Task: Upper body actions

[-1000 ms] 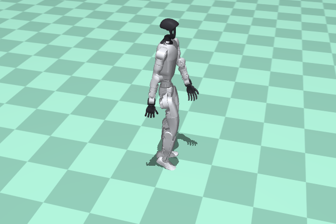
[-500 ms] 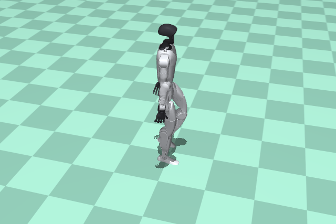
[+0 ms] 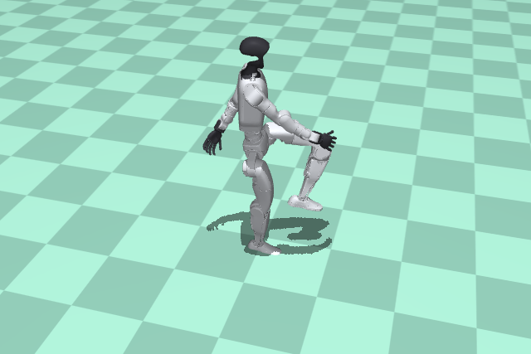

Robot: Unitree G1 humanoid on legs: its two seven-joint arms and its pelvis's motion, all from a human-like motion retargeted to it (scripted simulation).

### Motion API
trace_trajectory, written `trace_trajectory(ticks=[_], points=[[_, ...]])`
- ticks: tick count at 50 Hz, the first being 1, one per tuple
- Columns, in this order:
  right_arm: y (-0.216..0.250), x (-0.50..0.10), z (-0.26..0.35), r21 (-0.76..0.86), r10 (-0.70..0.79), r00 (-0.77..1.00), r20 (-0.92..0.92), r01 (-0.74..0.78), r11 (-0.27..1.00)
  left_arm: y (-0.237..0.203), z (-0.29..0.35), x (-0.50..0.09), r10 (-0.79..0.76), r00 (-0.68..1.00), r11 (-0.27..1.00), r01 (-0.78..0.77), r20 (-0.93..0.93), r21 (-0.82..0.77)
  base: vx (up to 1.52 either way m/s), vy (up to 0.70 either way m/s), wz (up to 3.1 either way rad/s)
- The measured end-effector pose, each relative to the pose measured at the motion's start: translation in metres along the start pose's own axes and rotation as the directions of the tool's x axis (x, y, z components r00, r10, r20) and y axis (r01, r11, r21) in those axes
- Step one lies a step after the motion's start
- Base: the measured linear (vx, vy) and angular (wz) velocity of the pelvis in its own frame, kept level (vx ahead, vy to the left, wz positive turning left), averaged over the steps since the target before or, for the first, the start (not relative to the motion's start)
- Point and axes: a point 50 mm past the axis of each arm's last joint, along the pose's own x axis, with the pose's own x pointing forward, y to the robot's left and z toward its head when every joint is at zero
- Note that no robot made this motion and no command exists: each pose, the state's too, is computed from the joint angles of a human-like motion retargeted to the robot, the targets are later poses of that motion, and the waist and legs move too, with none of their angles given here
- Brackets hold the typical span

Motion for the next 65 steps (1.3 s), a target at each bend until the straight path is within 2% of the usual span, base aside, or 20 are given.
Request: trace_trajectory(ticks=[8, 15, 21, 27, 34, 39, 42, 44, 50, 54, 57, 60, 65], points=[[0.051, -0.014, -0.073, 0.148, 0.082, 0.979, -0.188, -0.054, 0.988, 0.004, 0.047, -0.01, 0.015, 0.982, 0.998, -0.003, 0.187, -0.06, 0.14, 0.08, 0.72], [0.088, -0.04, -0.131, 0.208, 0.18, 0.919, -0.352, -0.111, 0.972, 0.01, 0.074, -0.02, 0.073, 0.958, 0.997, -0.071, 0.276, -0.018, 0.16, 0.17, 0.63], [0.091, -0.054, -0.153, 0.255, 0.176, 0.894, -0.412, -0.072, 0.964, 0.005, 0.101, -0.03, 0.081, 0.932, 0.995, -0.094, 0.353, 0.02, 0.12, 0.2, 0.29], [0.084, -0.053, -0.151, 0.31, 0.126, 0.92, -0.371, -0.006, 0.951, -0.008, 0.125, -0.038, 0.076, 0.905, 0.994, -0.1, 0.419, 0.036, 0.01, 0.19, -0.03], [0.09, -0.071, -0.174, 0.382, 0.113, 0.924, -0.366, 0.038, 0.923, -0.019, 0.12, -0.034, 0.072, 0.931, 0.99, -0.111, 0.357, 0.091, 0.1, 0.22, -0.03], [0.106, -0.107, -0.216, 0.432, 0.11, 0.866, -0.488, 0.13, 0.892, -0.019, 0.139, -0.047, 0.149, 0.916, 0.956, -0.23, 0.373, 0.184, 0.04, 0.15, 0.17], [0.116, -0.14, -0.245, 0.439, 0.113, 0.797, -0.594, 0.203, 0.876, -0.035, 0.172, -0.065, 0.15, 0.87, 0.907, -0.31, 0.47, 0.283, -0.03, 0.15, 0.14], [0.123, -0.166, -0.264, 0.427, 0.133, 0.731, -0.67, 0.232, 0.874, -0.054, 0.2, -0.083, 0.097, 0.833, 0.895, -0.313, 0.545, 0.319, -0.07, 0.17, -0.01], [0.15, -0.256, -0.309, 0.33, 0.22, 0.418, -0.881, 0.211, 0.92, -0.128, 0.28, -0.169, -0.114, 0.61, 0.922, -0.23, 0.784, 0.313, -0.07, 0.14, 0.49], [0.173, -0.316, -0.322, 0.301, 0.263, 0.211, -0.941, 0.171, 0.938, -0.177, 0.31, -0.235, -0.239, 0.399, 0.941, -0.13, 0.885, 0.313, 0.02, 0.03, 0.6], [0.187, -0.348, -0.325, 0.297, 0.279, 0.109, -0.954, 0.236, 0.925, -0.204, 0.321, -0.28, -0.309, 0.25, 0.941, -0.061, 0.918, 0.334, 0.02, 0.01, 0.24], [0.197, -0.365, -0.325, 0.311, 0.308, 0.072, -0.949, 0.388, 0.868, -0.215, 0.326, -0.31, -0.322, 0.158, 0.939, -0.069, 0.933, 0.336, 0.06, 0.01, -0.14], [0.195, -0.347, -0.323, 0.339, 0.297, 0.167, -0.94, 0.553, 0.761, -0.204, 0.331, -0.321, -0.27, 0.122, 0.945, -0.16, 0.955, 0.287, 0.02, 0.0, -0.33]])
